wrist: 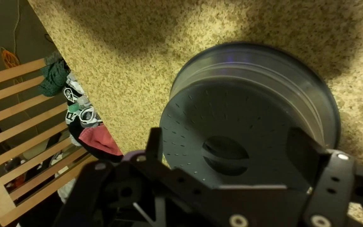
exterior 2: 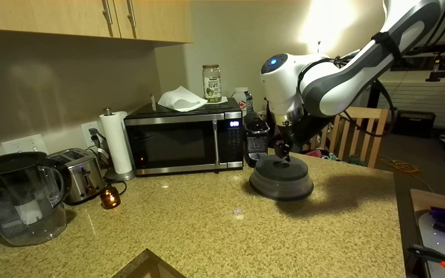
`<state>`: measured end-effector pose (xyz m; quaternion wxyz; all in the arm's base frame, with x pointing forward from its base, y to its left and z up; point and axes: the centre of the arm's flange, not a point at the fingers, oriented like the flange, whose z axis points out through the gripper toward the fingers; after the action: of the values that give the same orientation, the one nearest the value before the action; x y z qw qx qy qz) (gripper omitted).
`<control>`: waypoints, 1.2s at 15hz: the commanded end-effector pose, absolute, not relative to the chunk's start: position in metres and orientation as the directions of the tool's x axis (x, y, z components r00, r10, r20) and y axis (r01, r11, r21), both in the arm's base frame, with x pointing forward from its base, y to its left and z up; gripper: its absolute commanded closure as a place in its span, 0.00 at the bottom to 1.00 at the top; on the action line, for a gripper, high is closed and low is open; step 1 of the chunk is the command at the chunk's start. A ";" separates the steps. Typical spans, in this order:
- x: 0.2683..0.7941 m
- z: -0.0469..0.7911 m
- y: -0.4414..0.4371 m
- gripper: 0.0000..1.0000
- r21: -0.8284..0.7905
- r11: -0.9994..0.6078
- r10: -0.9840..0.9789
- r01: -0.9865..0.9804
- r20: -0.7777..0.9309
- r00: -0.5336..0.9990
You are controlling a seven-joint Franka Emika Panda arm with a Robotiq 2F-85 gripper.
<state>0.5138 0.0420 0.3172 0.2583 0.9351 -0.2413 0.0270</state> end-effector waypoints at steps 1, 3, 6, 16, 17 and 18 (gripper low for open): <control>0.494 0.340 0.038 0.00 0.433 -0.793 -0.416 -0.428 0.128 0.900; 0.492 0.346 0.037 0.00 0.414 -0.812 -0.404 -0.412 0.112 0.908; 0.487 0.359 0.038 0.00 0.377 -0.852 -0.356 -0.362 0.089 0.930; 0.491 0.389 0.046 0.00 0.385 -0.862 -0.292 -0.330 0.153 0.944; 0.490 0.388 0.046 0.00 0.385 -0.863 -0.291 -0.328 0.152 0.944; 0.490 0.387 0.046 0.00 0.385 -0.863 -0.291 -0.328 0.152 0.945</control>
<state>0.4899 0.0457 0.3871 0.2071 0.9641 -0.1605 0.0442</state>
